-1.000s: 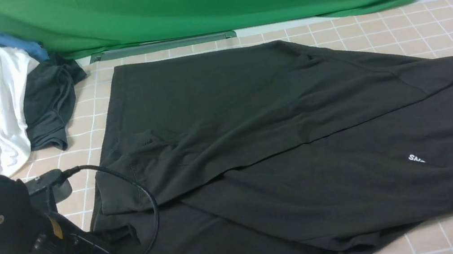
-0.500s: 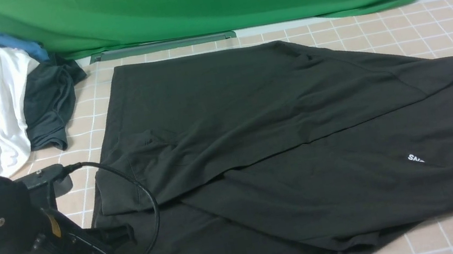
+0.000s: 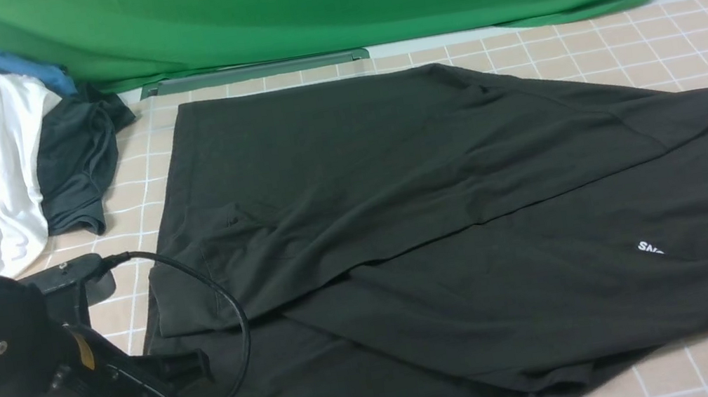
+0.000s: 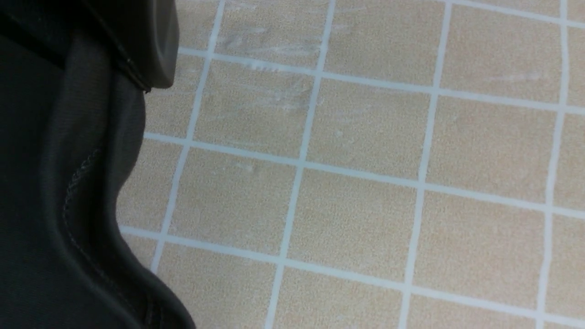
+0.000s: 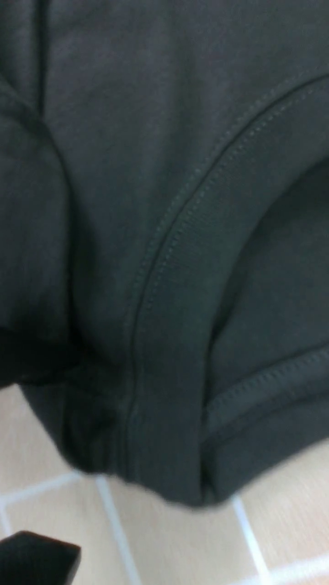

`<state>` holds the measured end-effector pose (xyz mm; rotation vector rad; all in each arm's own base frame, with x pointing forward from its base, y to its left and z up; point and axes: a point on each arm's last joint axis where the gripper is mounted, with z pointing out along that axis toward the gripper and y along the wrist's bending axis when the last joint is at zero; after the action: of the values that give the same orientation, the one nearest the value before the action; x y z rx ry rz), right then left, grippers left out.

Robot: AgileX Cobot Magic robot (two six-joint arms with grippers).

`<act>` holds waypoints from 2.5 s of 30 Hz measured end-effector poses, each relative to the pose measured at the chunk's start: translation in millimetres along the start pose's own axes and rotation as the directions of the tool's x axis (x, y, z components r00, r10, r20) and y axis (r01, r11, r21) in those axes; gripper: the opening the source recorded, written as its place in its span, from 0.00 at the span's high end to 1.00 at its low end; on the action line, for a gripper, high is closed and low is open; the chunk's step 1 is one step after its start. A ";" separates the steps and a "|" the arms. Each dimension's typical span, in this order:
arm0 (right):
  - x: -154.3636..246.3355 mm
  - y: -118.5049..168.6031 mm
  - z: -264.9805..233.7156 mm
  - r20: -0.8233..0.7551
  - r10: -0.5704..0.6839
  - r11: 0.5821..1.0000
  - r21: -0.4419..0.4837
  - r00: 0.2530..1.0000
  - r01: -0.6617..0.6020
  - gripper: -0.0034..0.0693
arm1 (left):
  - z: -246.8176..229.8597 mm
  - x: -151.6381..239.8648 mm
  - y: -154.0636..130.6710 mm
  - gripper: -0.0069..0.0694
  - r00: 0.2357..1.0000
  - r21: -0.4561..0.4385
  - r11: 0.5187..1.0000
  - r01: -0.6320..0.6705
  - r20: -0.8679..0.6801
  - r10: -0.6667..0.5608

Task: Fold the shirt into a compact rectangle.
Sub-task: 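Grasp the near edge of the shirt at its hem and shoulder corners, then fold the black garment in half by bringing its near edge over to the far edge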

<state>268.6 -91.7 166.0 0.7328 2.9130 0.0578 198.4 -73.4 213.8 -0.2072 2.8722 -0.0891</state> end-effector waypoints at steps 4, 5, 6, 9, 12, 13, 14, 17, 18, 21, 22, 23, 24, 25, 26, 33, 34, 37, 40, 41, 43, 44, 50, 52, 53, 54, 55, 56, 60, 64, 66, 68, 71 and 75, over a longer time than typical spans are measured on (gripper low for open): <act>-0.8 3.3 5.5 -0.013 0.043 0.998 -0.035 0.999 -0.044 0.27 | 0.0 0.0 0.0 0.87 1.000 0.000 1.000 0.000 0.000 0.000; -1.0 4.3 5.4 -0.011 0.056 0.997 -0.047 0.998 -0.056 0.27 | 0.0 0.0 0.0 0.87 1.000 0.000 1.000 0.000 0.000 0.000; -1.4 5.2 5.4 -0.009 0.067 0.996 -0.057 0.998 -0.068 0.28 | 0.0 0.0 0.0 0.87 1.000 0.000 1.000 0.000 0.000 0.000; -1.8 7.1 5.3 -0.008 0.091 0.993 -0.078 0.996 -0.091 0.32 | -0.2 -0.8 0.6 0.87 1.000 -0.007 1.000 -0.009 0.007 0.009; -2.3 8.0 5.2 -0.004 0.104 0.991 -0.088 0.995 -0.104 0.39 | -0.2 -1.1 1.2 0.87 1.000 -0.014 1.000 -0.017 0.011 0.017; -2.6 8.1 5.2 -0.001 0.109 0.990 -0.090 0.994 -0.109 0.42 | -0.2 -1.1 1.2 0.87 1.000 -0.014 1.000 -0.017 0.011 0.017; -2.9 8.3 5.2 0.001 0.113 0.989 -0.092 0.994 -0.113 0.44 | -0.2 -1.1 1.2 0.87 1.000 -0.014 1.000 -0.017 0.011 0.017; -3.3 8.4 5.1 0.006 0.117 0.989 -0.094 0.993 -0.116 0.51 | -0.2 -1.1 1.1 0.87 1.000 -0.012 1.000 -0.019 0.010 0.019; -3.5 8.4 5.1 0.008 0.117 0.989 -0.094 0.993 -0.116 0.54 | -0.2 -1.2 0.8 0.87 1.000 -0.009 1.000 -0.017 0.011 0.017; -3.9 8.6 5.1 0.011 0.120 0.988 -0.097 0.993 -0.119 0.59 | -0.2 -1.6 -0.1 0.87 1.000 0.000 1.000 -0.011 0.016 0.011; -3.9 8.7 5.1 0.011 0.121 0.988 -0.097 0.993 -0.119 0.62 | -0.2 -1.9 -0.5 0.87 1.000 0.005 1.000 -0.009 0.019 0.009; -3.9 8.7 5.1 0.010 0.128 0.987 -0.098 0.992 -0.127 0.66 | -0.2 -2.5 -1.4 0.87 1.000 0.014 1.000 -0.005 0.026 0.005; -3.9 8.8 5.1 0.010 0.135 0.986 -0.099 0.991 -0.133 0.69 | -0.2 -2.9 -1.7 0.87 1.000 0.018 1.000 -0.005 0.031 0.004; -4.0 8.8 5.1 0.011 0.135 0.986 -0.099 0.991 -0.133 0.69 | -0.2 -3.0 -1.7 0.87 0.999 0.018 1.000 -0.005 0.032 0.004; -3.4 8.5 6.0 0.013 0.138 0.986 -0.098 0.990 -0.136 0.75 | -0.3 -3.3 -2.1 0.87 0.999 0.022 1.000 -0.003 0.034 0.002; 5.2 4.3 13.4 0.004 0.092 0.994 -0.066 0.996 -0.092 0.90 | -0.8 -3.2 -1.9 0.87 0.999 0.022 1.000 -0.005 0.037 0.004; 5.5 3.9 13.2 0.003 0.084 0.995 -0.061 0.996 -0.083 0.90 | -1.5 -3.4 -1.9 0.87 0.999 0.023 1.000 -0.007 0.040 0.006; 12.4 -2.1 7.2 -0.036 0.004 1.000 0.004 0.999 -0.004 0.91 | -11.9 -3.9 -0.5 0.87 0.998 0.019 1.000 -0.020 0.054 0.019; 19.8 -8.7 -11.6 -0.044 -0.031 0.997 0.068 0.999 0.034 0.91 | -22.7 -2.4 1.4 0.87 0.997 0.025 0.999 -0.034 0.074 0.032; 22.5 -11.1 -19.9 -0.038 -0.034 0.996 0.081 0.999 0.037 0.91 | -24.8 -1.5 2.1 0.87 0.996 0.026 0.999 -0.037 0.077 0.035; 29.4 -17.1 -34.8 -0.045 -0.024 0.994 0.105 0.999 0.029 0.91 | -27.6 0.1 3.2 0.87 0.996 0.029 0.999 -0.040 0.084 0.038; 33.4 -20.4 -42.3 -0.050 -0.017 0.993 0.117 0.999 0.022 0.91 | -27.8 1.0 3.3 0.87 0.996 0.032 0.999 -0.038 0.081 0.035; 44.2 -27.9 -65.1 -0.027 -0.001 0.990 0.141 1.000 0.005 0.91 | -24.3 6.6 4.7 0.87 0.998 0.031 0.999 -0.040 0.048 0.038; 43.1 -27.9 -66.0 -0.007 0.003 0.990 0.141 1.000 -0.002 0.91 | -24.3 5.8 4.3 0.87 0.998 0.036 0.999 -0.041 0.056 0.039; 42.2 -27.8 -66.2 0.003 0.010 0.990 0.140 1.000 -0.010 0.91 | -24.9 5.3 3.8 0.87 0.998 0.039 0.998 -0.039 0.058 0.037; 41.6 -27.8 -66.5 0.008 0.012 0.990 0.140 1.000 -0.013 0.91 | -25.3 4.9 3.6 0.87 0.997 0.040 0.998 -0.040 0.061 0.037; 40.0 -27.6 -67.6 0.016 0.019 0.990 0.139 1.000 -0.021 0.91 | -26.9 3.4 2.8 0.87 0.997 0.044 0.998 -0.039 0.066 0.036; 35.5 -26.9 -71.3 0.033 0.022 0.990 0.137 0.999 -0.026 0.91 | -30.7 -0.5 0.9 0.87 0.996 0.052 0.998 -0.039 0.082 0.035; 21.5 -24.8 -82.9 0.083 0.024 0.991 0.129 0.996 -0.035 0.91 | -38.9 -12.7 -5.1 0.87 0.992 0.073 0.997 -0.039 0.124 0.030; 6.2 -21.9 -91.2 0.121 0.036 0.993 0.111 0.992 -0.050 0.91 | -45.3 -36.2 -13.4 0.87 0.987 0.093 0.995 -0.022 0.163 0.007; -4.8 -20.4 -85.9 0.118 0.043 0.993 0.103 0.992 -0.055 0.91 | -45.3 -58.2 -16.5 0.87 0.983 0.101 0.995 0.005 0.183 -0.024; -9.2 -19.7 -81.3 0.112 0.044 0.993 0.102 0.993 -0.055 0.91 | -44.8 -69.0 -18.6 0.87 0.981 0.106 0.994 0.007 0.193 -0.028; -21.4 -14.6 -69.0 0.119 0.027 0.995 0.097 0.993 -0.039 0.91 | -39.1 -102.2 -23.7 0.87 0.973 0.148 0.989 0.013 0.227 -0.047; -40.3 -2.3 -57.9 0.174 -0.001 0.997 0.079 0.985 -0.013 0.91 | -25.2 -137.9 -29.3 0.87 0.966 0.205 0.979 0.002 0.251 -0.054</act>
<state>294.5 -113.0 228.1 0.7203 2.7601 -0.1165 327.6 -80.8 275.2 -0.2031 2.5815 -0.3346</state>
